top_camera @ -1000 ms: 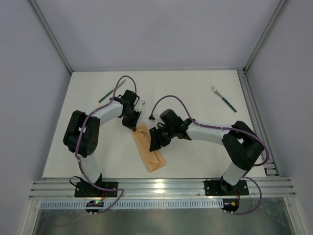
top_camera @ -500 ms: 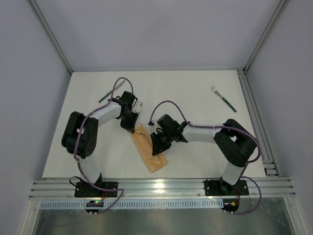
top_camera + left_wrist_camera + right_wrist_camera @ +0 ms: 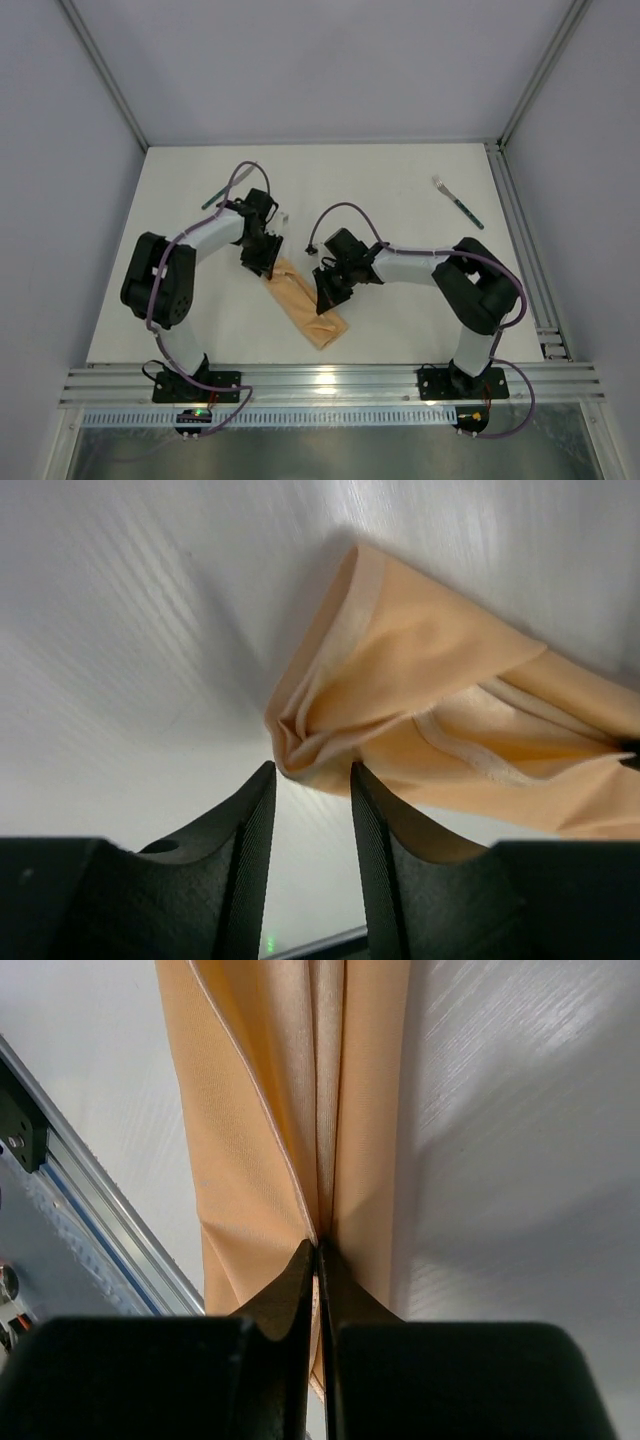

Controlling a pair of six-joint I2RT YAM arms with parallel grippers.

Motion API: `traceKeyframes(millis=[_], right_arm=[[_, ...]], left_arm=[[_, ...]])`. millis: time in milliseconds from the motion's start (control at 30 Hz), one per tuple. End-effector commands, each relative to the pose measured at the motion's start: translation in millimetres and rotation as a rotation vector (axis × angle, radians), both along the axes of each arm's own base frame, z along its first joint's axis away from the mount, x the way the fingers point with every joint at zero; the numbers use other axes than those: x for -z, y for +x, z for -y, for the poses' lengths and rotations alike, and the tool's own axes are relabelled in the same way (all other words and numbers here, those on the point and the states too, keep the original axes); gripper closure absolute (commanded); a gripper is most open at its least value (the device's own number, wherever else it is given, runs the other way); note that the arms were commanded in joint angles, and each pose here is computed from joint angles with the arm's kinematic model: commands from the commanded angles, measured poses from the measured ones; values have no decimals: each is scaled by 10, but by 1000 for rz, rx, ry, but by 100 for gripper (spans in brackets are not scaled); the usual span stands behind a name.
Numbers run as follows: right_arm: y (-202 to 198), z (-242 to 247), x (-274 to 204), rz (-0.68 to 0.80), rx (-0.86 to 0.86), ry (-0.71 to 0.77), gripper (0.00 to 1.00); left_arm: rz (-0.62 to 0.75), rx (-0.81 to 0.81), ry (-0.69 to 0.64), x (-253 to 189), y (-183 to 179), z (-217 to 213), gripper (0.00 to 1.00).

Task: Fold the napkin into a case and place the utensils inside
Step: Smooth out the smaller rectangle-folded napkin at the center of the board.

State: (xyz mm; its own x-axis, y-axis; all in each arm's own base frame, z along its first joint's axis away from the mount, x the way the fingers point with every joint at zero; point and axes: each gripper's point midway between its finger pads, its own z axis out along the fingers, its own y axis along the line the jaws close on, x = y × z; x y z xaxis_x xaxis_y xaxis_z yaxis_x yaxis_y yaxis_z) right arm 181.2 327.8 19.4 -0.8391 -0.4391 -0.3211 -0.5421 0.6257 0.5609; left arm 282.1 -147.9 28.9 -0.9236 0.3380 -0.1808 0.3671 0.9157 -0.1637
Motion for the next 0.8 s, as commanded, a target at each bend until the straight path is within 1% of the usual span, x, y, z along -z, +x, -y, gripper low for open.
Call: traceKeyframes(millis=[0, 67, 133, 200, 233, 267, 333, 367, 433, 500, 533, 567, 667, 767], right_arm=[[115, -75, -129, 35, -72, 38, 96], [143, -54, -148, 21, -81, 43, 96], [175, -13, -120, 6, -99, 44, 96], [200, 14, -107, -7, -112, 40, 96], [180, 71, -54, -17, -137, 12, 96], [254, 45, -102, 3, -145, 14, 96], [259, 79, -101, 3, -179, -1, 96], [304, 56, -120, 5, -186, 8, 96], [318, 69, -148, -9, -198, 8, 96], [348, 143, -102, -6, -218, -16, 95], [348, 161, -102, -12, -214, -22, 95], [356, 179, -99, -11, -216, -23, 94], [404, 219, -114, -7, -205, -29, 93], [473, 251, -146, 7, -183, -43, 92]], left_arm=[[23, 49, 11, -314, -119, -112, 61], [76, 73, 10, -497, -87, -134, 59], [115, 153, 10, -636, -40, -144, 58], [154, 204, 19, -698, 29, -154, 59], [190, 220, 26, -714, 114, -152, 60], [212, 229, 29, -709, 174, -145, 62], [241, 283, 13, -660, 282, -83, 62], [263, 303, -31, -682, 365, 30, 59], [240, 341, -34, -560, 438, 81, 54], [271, 352, -27, -497, 629, 135, 54], [265, 355, -17, -462, 634, 120, 54], [293, 359, -22, -438, 712, 150, 53], [302, 389, -35, -326, 740, 222, 51], [287, 418, -33, -231, 665, 271, 49]])
